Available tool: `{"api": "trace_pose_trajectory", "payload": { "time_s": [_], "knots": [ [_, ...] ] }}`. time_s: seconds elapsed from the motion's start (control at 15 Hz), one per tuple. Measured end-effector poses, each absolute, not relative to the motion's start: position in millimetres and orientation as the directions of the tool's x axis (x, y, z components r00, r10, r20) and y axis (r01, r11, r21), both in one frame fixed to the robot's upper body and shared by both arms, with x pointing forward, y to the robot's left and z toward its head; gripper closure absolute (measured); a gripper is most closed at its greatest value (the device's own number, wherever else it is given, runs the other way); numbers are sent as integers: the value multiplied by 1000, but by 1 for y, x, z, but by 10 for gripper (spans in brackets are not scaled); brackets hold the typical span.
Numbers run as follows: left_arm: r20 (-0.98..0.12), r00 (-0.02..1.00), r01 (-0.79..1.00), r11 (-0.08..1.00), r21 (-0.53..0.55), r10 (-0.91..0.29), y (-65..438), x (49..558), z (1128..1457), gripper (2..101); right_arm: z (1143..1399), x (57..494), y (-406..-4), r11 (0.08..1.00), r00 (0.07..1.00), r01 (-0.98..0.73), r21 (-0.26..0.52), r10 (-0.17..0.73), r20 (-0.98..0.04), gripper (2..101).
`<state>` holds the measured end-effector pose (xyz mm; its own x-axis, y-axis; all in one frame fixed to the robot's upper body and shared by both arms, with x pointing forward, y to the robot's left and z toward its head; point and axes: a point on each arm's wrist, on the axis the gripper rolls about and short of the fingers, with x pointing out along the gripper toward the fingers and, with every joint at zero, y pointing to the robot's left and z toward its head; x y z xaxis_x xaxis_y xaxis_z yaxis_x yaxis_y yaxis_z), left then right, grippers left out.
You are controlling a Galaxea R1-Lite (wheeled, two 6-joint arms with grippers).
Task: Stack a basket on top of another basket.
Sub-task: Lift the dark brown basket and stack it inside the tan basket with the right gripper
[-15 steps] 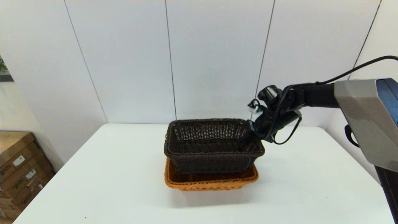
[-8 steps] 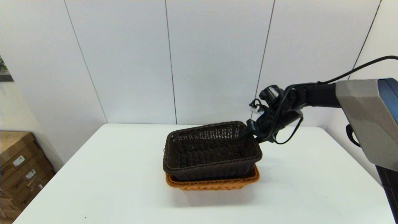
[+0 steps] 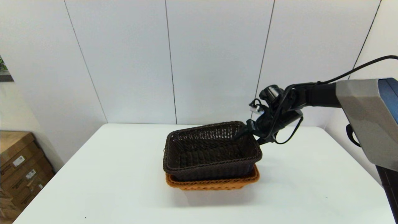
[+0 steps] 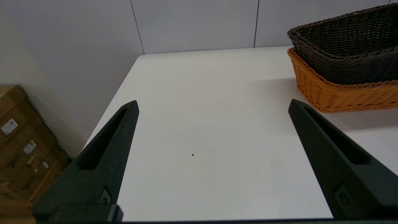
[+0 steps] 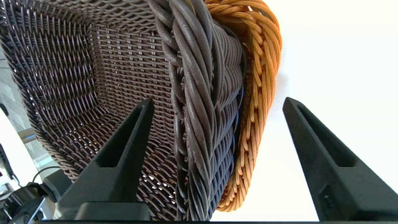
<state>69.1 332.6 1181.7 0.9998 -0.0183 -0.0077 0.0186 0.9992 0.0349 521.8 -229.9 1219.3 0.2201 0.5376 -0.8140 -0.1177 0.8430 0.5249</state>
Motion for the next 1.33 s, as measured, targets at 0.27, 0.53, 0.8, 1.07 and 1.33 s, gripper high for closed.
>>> {"api": "trace_pose_trajectory", "payload": {
  "time_s": [0.27,0.53,0.8,1.07,1.33],
  "knots": [
    [-8,1000,19,999,35,-18,333,69,1182,54,1221,522,-230,843,223,-119,525,538,-813,128],
    [-7,1000,19,999,35,-19,333,69,1182,54,1221,522,-231,843,225,-117,525,537,-813,94],
    [-7,1000,19,999,35,-18,333,69,1182,54,1221,522,-231,843,226,-116,525,537,-813,74],
    [-7,1000,18,999,35,-18,333,69,1182,54,1222,522,-233,843,229,-112,526,537,-812,62],
    [-7,1000,19,999,35,-18,333,69,1182,54,1222,522,-233,843,230,-112,526,537,-812,58]
  ]
}}
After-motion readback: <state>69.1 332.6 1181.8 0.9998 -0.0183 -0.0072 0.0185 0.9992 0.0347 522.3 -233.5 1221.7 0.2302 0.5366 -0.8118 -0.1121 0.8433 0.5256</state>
